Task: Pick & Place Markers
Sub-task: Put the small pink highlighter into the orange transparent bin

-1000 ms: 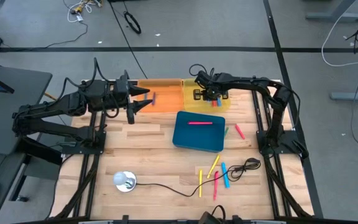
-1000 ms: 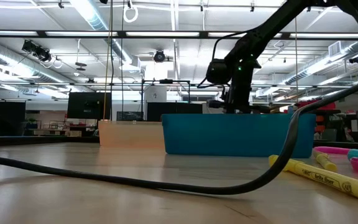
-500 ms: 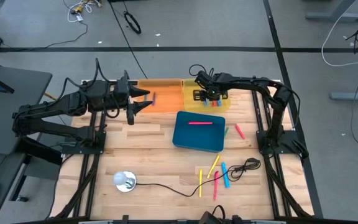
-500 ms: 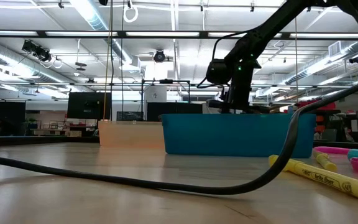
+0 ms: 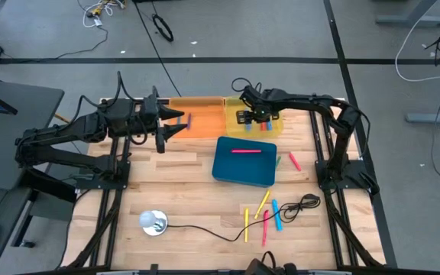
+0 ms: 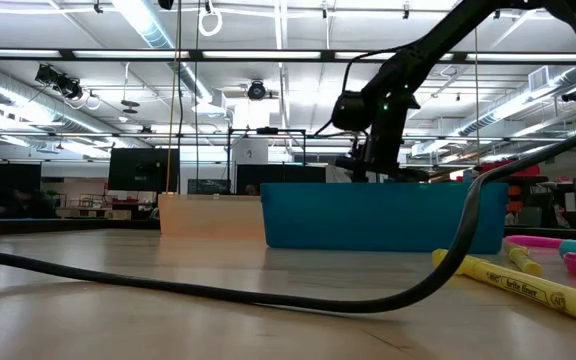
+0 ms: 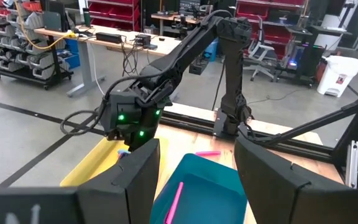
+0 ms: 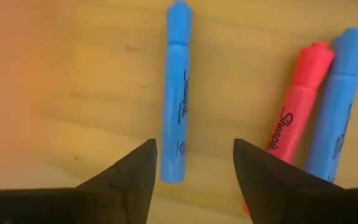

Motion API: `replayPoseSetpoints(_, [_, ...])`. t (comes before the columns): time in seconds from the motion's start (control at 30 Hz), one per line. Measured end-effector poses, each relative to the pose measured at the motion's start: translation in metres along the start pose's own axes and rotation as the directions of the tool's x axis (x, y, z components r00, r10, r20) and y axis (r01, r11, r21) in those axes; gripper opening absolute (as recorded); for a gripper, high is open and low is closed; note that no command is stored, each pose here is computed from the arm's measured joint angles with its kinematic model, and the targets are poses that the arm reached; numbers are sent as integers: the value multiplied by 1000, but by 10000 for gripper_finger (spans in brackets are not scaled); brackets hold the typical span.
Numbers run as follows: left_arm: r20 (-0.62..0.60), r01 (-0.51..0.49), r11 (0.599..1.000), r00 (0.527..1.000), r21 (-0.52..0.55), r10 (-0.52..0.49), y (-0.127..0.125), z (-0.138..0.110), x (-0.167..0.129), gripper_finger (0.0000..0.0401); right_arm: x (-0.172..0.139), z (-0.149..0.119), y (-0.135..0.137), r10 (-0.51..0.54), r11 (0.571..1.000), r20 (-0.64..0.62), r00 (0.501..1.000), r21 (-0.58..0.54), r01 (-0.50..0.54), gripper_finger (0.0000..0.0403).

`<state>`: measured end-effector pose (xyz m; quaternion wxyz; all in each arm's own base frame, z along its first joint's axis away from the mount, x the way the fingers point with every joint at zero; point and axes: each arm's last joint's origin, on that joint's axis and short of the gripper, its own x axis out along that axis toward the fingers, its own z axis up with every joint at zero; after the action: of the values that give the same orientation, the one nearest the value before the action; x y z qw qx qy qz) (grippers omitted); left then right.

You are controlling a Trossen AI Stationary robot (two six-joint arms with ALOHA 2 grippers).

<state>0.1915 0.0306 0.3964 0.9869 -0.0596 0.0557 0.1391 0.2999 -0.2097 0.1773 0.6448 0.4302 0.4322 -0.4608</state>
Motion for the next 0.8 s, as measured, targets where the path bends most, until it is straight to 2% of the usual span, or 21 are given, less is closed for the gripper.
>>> replayPoseSetpoints(0.33, [0, 0, 1000, 1000, -25, 0, 0, 0, 0, 213, -50, 7, -14, 54, 999, 71, 996, -6, -54, 205])
replayPoseSetpoints(0.67, [1, 0, 1000, 1000, -27, 0, 0, 0, 0, 213, -98, -11, -38, -4, 998, 2, 1000, -65, 4, 205])
replayPoseSetpoints(0.8, [3, -3, 1000, 1000, -27, 3, 0, 0, 0, 213, -109, -21, -46, -28, 995, -83, 996, -98, 20, 205])
